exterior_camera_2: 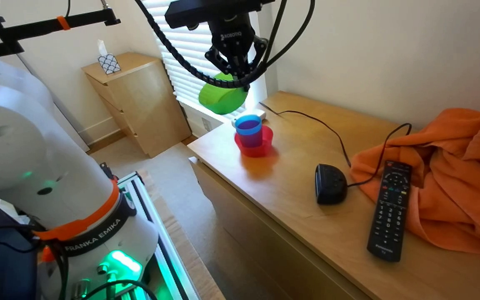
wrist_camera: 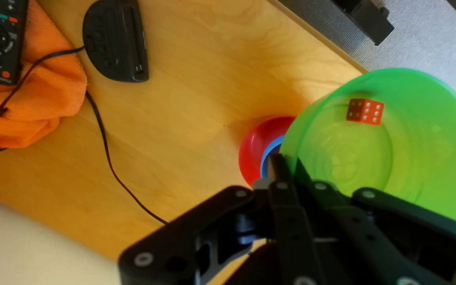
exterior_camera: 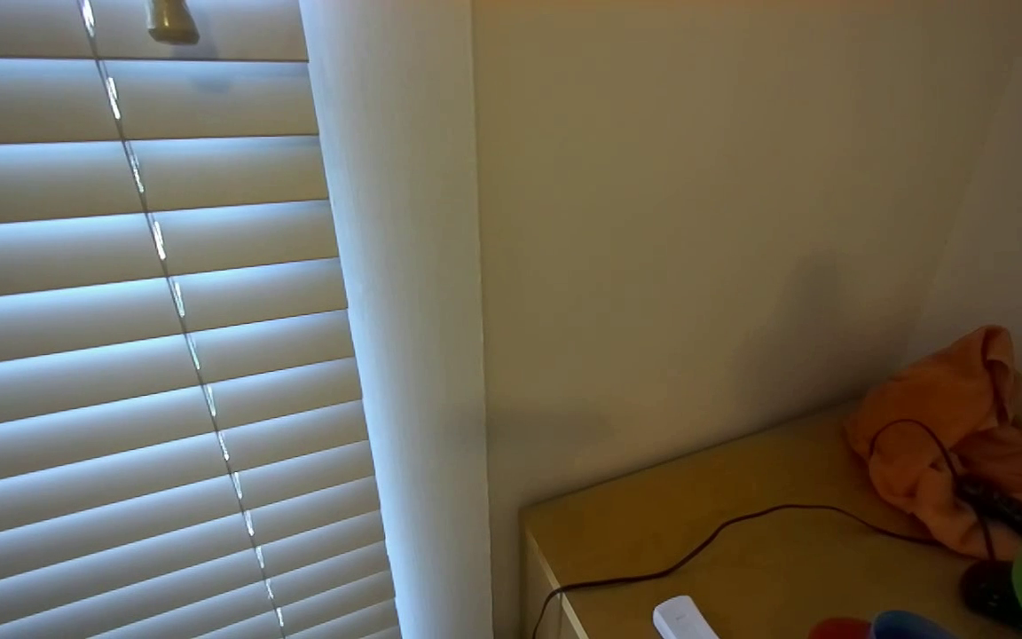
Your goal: Pick the green bowl and take the red thing out of the it then place the bowl back down
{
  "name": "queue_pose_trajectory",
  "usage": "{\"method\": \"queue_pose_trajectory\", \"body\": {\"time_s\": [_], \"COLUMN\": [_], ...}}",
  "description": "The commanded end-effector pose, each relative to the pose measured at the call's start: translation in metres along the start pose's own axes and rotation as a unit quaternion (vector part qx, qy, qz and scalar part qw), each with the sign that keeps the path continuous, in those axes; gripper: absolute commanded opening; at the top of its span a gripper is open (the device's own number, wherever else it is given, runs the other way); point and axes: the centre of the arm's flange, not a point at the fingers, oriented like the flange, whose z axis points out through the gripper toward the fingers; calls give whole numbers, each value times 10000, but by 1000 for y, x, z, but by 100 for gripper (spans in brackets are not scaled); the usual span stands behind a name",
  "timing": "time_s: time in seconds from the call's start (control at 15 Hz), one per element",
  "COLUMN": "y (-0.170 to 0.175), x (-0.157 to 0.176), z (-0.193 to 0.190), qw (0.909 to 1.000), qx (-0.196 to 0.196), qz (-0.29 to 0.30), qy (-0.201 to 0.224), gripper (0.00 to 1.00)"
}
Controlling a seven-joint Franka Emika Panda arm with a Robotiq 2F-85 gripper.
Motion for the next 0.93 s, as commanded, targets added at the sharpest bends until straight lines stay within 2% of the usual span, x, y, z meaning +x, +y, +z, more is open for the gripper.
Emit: {"method": "queue_pose_trajectory", "body": {"time_s": [0.0, 0.13, 0.4, 0.67, 0.87], "y": [42, 71, 119, 146, 146], "x": [8, 12, 25, 51, 76], "z": [25, 42, 67, 76, 79], "qw": [9953, 9887, 9684, 9410, 9184], "qx": [-29, -151, -866, -1736, -2490], "qz": [892, 1345, 2201, 2739, 2835], "qy": [-387, -645, -795, -970, -1193], "gripper": [1, 1, 1, 1, 1]}}
